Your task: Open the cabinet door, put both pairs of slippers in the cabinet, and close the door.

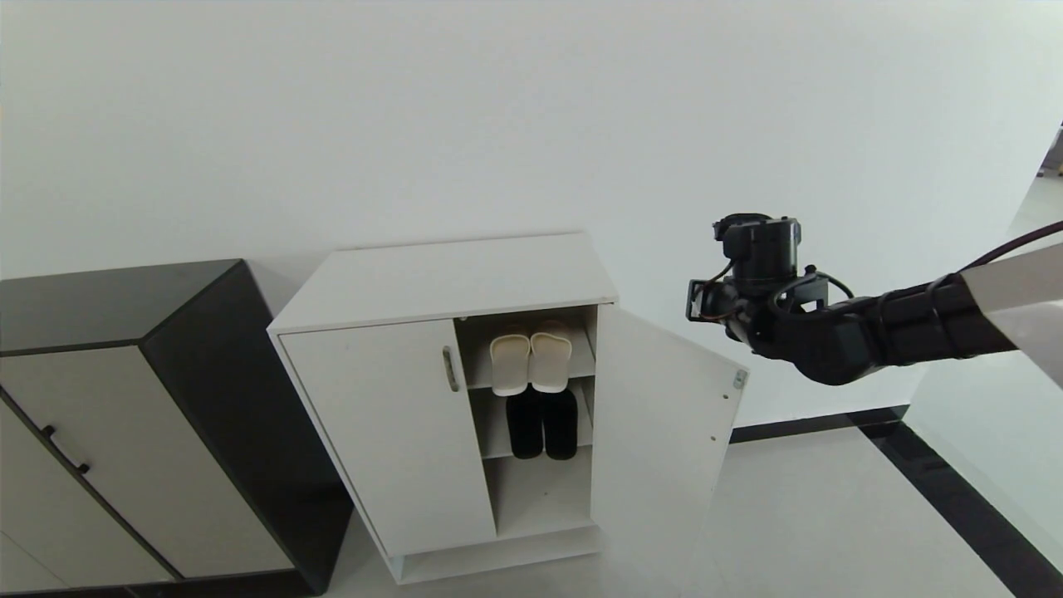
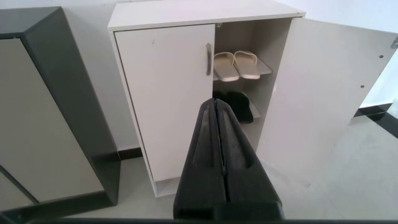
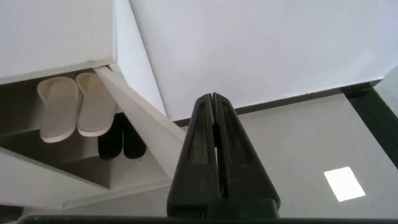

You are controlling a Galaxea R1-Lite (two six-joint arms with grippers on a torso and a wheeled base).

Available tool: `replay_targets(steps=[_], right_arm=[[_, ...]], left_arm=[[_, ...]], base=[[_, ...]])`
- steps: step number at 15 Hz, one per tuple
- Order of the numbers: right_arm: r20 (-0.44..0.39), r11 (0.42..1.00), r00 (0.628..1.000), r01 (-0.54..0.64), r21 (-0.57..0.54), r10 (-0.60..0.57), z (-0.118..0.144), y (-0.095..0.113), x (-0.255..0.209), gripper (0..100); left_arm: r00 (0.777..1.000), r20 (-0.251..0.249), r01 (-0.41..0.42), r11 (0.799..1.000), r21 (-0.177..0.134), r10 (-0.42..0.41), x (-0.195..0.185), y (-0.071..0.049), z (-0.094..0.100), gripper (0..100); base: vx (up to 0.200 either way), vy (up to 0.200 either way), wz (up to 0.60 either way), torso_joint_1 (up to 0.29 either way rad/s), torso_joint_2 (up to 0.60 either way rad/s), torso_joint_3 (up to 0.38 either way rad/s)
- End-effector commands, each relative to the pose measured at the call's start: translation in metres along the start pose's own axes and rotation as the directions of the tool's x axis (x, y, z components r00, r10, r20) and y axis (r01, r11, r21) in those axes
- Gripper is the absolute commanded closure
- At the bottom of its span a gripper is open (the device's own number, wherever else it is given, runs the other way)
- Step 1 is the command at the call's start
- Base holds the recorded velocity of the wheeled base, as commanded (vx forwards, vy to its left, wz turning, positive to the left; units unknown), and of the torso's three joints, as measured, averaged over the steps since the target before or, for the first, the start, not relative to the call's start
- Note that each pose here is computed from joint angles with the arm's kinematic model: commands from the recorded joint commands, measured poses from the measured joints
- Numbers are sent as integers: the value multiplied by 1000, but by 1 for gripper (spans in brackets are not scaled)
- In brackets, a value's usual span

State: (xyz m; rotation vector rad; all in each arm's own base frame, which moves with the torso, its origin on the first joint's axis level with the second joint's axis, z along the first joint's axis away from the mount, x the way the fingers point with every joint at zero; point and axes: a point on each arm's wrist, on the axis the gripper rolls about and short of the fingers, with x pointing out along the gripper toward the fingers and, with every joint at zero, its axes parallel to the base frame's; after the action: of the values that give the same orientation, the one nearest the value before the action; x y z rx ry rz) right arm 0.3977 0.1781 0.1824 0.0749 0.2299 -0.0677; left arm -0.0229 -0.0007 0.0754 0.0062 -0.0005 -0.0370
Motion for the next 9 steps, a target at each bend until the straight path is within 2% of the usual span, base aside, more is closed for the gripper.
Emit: replay_targets(steps=[1, 9], right_arm=[[-39, 999, 999, 32, -14, -33, -21, 0, 32, 100], [-94, 998, 994, 55, -25, -57, -48, -2, 52, 100]], left_arm=[[1000, 0, 0, 1000, 0, 0, 0, 0, 0, 100], [1000, -2, -2, 1000, -3, 2, 0, 0, 0, 100]], base=[[0, 0, 0, 0, 0, 0], [0, 0, 0, 0, 0, 0]])
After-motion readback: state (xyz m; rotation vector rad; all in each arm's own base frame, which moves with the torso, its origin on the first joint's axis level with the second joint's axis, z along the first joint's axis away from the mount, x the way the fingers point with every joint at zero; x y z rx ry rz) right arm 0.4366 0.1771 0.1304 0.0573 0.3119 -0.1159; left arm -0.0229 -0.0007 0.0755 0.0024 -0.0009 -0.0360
